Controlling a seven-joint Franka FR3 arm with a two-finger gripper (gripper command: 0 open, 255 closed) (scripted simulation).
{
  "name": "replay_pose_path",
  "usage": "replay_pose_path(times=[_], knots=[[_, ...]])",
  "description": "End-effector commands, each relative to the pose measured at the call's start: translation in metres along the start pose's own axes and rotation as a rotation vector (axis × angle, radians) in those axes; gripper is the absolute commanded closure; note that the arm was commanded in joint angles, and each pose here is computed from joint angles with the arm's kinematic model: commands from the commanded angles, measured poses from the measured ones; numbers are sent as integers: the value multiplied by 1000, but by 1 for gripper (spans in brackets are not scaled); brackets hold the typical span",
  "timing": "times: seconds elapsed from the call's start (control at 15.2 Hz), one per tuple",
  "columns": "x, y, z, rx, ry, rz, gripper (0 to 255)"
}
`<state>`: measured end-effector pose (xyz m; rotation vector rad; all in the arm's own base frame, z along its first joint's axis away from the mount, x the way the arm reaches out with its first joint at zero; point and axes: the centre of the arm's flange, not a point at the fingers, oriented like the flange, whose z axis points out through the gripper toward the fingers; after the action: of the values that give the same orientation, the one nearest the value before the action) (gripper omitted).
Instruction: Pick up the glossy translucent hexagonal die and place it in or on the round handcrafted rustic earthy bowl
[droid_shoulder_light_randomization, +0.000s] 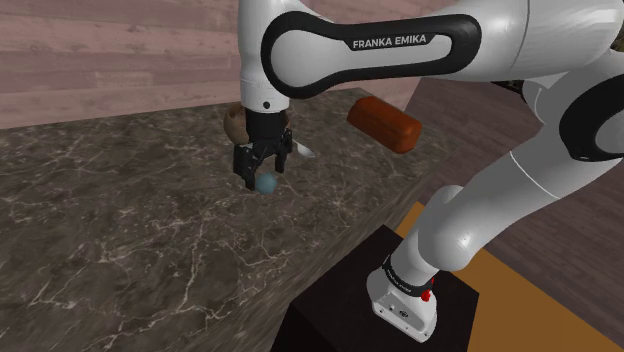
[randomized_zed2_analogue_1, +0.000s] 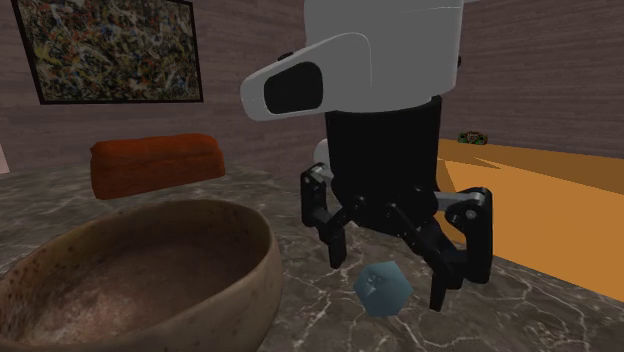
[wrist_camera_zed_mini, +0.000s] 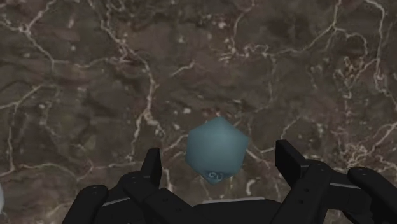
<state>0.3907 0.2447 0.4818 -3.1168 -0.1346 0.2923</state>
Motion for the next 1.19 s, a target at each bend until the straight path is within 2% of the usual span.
replay_pose_path(times=[0.0, 0.4, 0.46, 1.12], knots=[[0, 1, 2, 0, 1, 0, 0], [0, 1, 2, 0, 1, 0, 0], [0, 1, 2, 0, 1, 0, 255], [-1, 1, -3, 0, 1, 0, 255]])
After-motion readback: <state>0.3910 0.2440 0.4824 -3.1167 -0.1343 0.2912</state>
